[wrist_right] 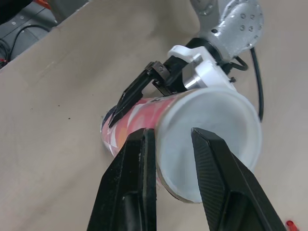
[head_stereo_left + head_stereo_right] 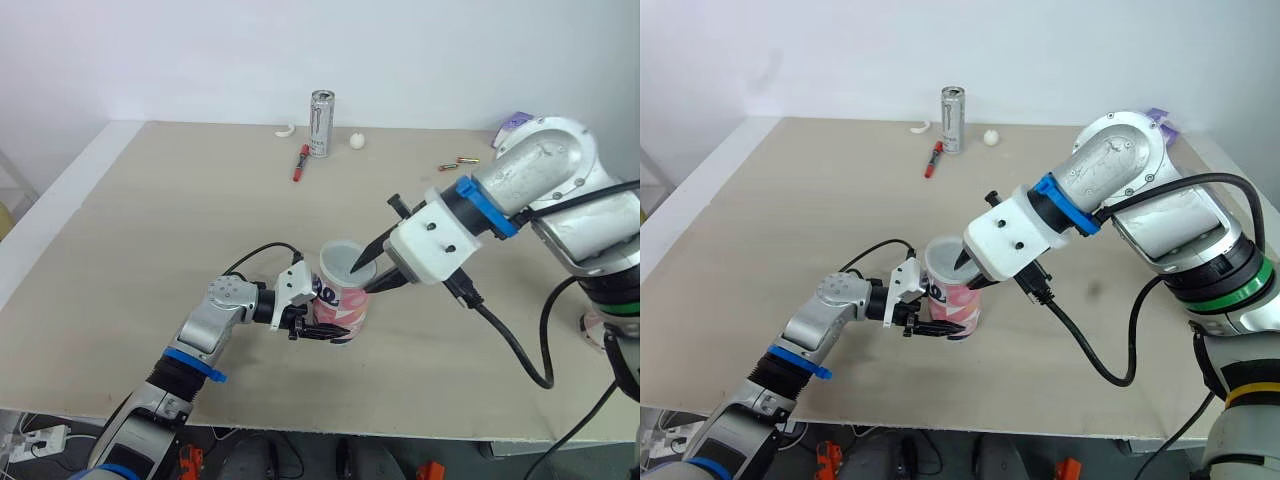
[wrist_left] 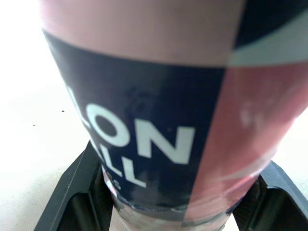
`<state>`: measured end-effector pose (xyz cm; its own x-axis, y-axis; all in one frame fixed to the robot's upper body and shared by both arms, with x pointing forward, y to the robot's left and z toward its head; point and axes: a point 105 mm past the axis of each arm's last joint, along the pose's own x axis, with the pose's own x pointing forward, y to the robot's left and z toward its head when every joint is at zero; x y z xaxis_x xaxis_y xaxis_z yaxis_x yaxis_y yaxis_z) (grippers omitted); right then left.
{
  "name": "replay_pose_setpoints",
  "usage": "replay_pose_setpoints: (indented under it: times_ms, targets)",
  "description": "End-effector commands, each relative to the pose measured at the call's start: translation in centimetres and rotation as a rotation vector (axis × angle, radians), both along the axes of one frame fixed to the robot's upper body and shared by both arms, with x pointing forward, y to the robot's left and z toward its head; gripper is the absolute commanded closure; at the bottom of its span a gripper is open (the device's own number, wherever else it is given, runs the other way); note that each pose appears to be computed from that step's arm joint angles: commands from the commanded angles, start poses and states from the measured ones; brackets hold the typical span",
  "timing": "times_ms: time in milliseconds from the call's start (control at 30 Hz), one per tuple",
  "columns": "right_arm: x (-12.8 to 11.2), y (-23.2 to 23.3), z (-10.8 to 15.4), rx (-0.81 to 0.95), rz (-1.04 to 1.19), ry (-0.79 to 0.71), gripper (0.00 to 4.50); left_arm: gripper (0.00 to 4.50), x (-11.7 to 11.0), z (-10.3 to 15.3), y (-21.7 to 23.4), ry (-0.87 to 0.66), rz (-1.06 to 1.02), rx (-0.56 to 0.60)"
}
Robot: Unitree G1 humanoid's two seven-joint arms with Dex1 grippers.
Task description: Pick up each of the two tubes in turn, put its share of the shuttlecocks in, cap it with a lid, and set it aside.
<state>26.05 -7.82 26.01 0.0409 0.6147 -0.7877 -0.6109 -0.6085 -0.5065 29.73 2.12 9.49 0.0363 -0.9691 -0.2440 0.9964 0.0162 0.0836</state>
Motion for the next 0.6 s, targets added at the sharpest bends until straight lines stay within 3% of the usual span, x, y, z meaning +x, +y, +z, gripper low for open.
replay_pose_setpoints:
  times_ms: [33, 200, 367, 600]
  targets:
    - [-1.5, -0.2, 4.2, 0.206, -0.076, 0.135, 3.1, 1.84, -1.4, -3.2, 0.2, 0.121, -0.023, 0.088]
    - [-1.2, 0.0, 6.0, 0.472, -0.223, 0.314, 3.1, 1.84, -1.4, -3.3, 0.3, 0.124, -0.023, 0.091]
    - [0.9, -0.5, 3.8, 0.588, -0.419, 0.355, 4.46, 1.84, -1.4, -3.2, 0.3, 0.119, -0.023, 0.093]
    - [1.9, 0.3, 1.6, 0.606, -0.503, 0.368, 4.46, 1.84, -1.4, -3.2, 0.4, 0.119, -0.02, 0.094]
